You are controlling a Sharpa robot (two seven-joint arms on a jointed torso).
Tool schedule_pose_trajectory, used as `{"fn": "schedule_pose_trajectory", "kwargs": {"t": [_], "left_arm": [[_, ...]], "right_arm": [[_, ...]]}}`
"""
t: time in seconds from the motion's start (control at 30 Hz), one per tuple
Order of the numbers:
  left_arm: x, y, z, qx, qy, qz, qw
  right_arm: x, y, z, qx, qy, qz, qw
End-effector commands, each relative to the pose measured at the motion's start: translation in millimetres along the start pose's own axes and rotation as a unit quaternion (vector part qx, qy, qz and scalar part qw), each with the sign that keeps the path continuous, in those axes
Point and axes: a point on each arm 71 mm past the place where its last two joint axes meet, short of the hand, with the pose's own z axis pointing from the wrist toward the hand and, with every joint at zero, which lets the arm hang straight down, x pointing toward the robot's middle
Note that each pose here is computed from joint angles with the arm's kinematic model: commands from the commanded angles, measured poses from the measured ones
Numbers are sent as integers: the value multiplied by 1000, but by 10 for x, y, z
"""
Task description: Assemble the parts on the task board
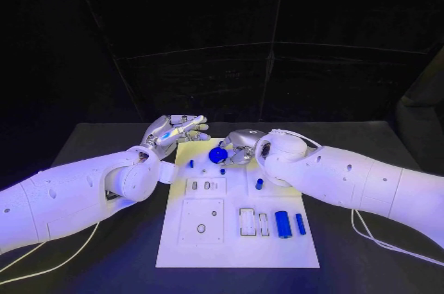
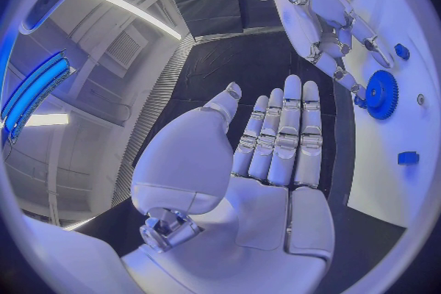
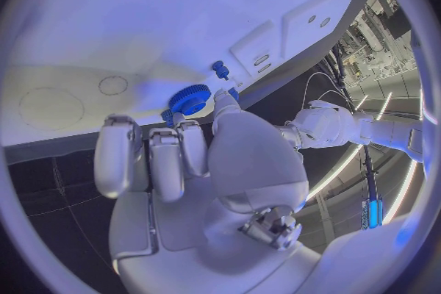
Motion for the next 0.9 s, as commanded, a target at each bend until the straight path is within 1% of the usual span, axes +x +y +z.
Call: {"fn": "schedule_pose_trajectory", "kwargs": {"t": [0.03, 0.17, 0.23, 0.3, 0.37, 0.5, 0.57, 0.63, 0.8, 0.87, 0.9], "left_arm": [[9, -16, 6, 5, 5, -2, 1000], [3, -17, 5, 5, 4, -1, 1000], [1, -17, 4, 5, 4, -1, 1000], [0, -17, 3, 5, 4, -1, 1000], [-2, -17, 3, 5, 4, -1, 1000], [-12, -18, 1, 5, 3, -1, 1000], [-23, -19, -2, 5, 1, 0, 1000], [-34, -20, -3, 5, 0, 1, 1000], [-61, -22, -9, 5, -2, 2, 1000], [-68, -22, -11, 5, -3, 2, 1000], [-71, -22, -12, 5, -2, 2, 1000]], "right_arm": [[-10, -7, -4, 7, 2, -4, 1000], [-18, -10, -16, 6, -3, -3, 1000], [-28, -13, -23, 5, -10, -2, 1000], [-47, -20, -33, 4, -22, 1, 1000], [-77, -32, -51, 3, -42, 5, 999], [-161, -93, -126, -4, -97, 21, 995], [-199, -157, -194, -11, -119, 36, 992], [-224, -238, -273, -17, -131, 55, 990], [-252, -515, -535, -31, -123, 118, 985], [-265, -654, -648, -31, -121, 139, 982], [-275, -760, -723, -29, -120, 151, 981]]}}
